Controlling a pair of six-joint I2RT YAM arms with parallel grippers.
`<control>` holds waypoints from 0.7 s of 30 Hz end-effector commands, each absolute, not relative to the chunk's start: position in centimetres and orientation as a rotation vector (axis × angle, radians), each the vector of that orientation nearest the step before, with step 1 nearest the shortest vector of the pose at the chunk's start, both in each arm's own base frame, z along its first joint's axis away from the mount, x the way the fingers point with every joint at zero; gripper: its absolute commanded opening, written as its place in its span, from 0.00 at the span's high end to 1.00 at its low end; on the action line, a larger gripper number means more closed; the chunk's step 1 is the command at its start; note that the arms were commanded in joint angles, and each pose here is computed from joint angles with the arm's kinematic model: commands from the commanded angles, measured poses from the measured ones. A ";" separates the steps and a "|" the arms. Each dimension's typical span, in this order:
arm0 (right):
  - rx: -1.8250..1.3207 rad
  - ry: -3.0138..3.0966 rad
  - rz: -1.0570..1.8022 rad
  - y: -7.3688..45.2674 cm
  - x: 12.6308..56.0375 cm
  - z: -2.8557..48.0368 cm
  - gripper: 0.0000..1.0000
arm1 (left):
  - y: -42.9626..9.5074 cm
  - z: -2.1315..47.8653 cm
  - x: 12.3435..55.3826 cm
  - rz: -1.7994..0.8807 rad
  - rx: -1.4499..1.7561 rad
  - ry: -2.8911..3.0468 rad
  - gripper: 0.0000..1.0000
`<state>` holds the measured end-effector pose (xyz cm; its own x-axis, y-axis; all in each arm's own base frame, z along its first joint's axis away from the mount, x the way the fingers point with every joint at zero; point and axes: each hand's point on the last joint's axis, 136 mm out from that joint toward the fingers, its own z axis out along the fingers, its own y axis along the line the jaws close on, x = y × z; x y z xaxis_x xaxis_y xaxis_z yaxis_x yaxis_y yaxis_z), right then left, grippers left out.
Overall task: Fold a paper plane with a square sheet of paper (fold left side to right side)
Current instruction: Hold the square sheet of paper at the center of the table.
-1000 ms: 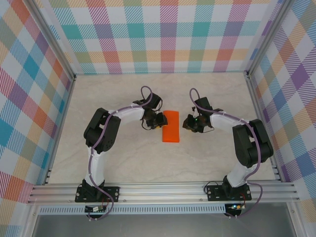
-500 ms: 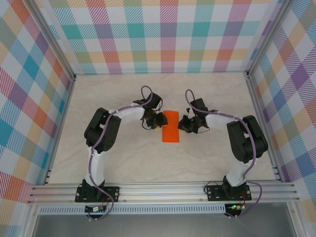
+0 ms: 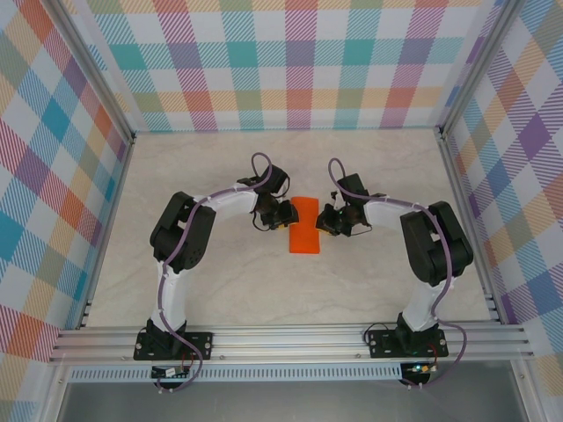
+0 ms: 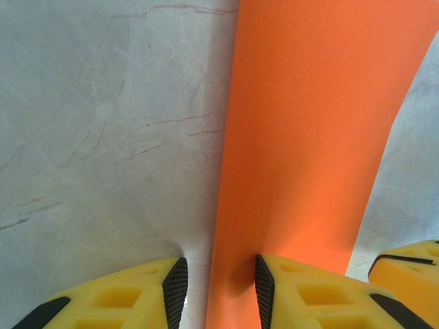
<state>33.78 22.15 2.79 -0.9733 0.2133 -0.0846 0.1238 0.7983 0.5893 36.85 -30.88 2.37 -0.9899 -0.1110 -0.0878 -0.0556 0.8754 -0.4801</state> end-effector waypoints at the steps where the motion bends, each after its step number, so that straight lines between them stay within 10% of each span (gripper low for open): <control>1: 0.257 2.862 0.920 22.7 33.8 2.1 0.88 | -31.0 -1.7 34.6 -0.641 -0.106 3.035 0.64; 21: 0.277 3.071 0.649 20.0 30.4 -2.8 0.89 | -31.0 4.2 35.8 -0.668 0.004 2.934 0.46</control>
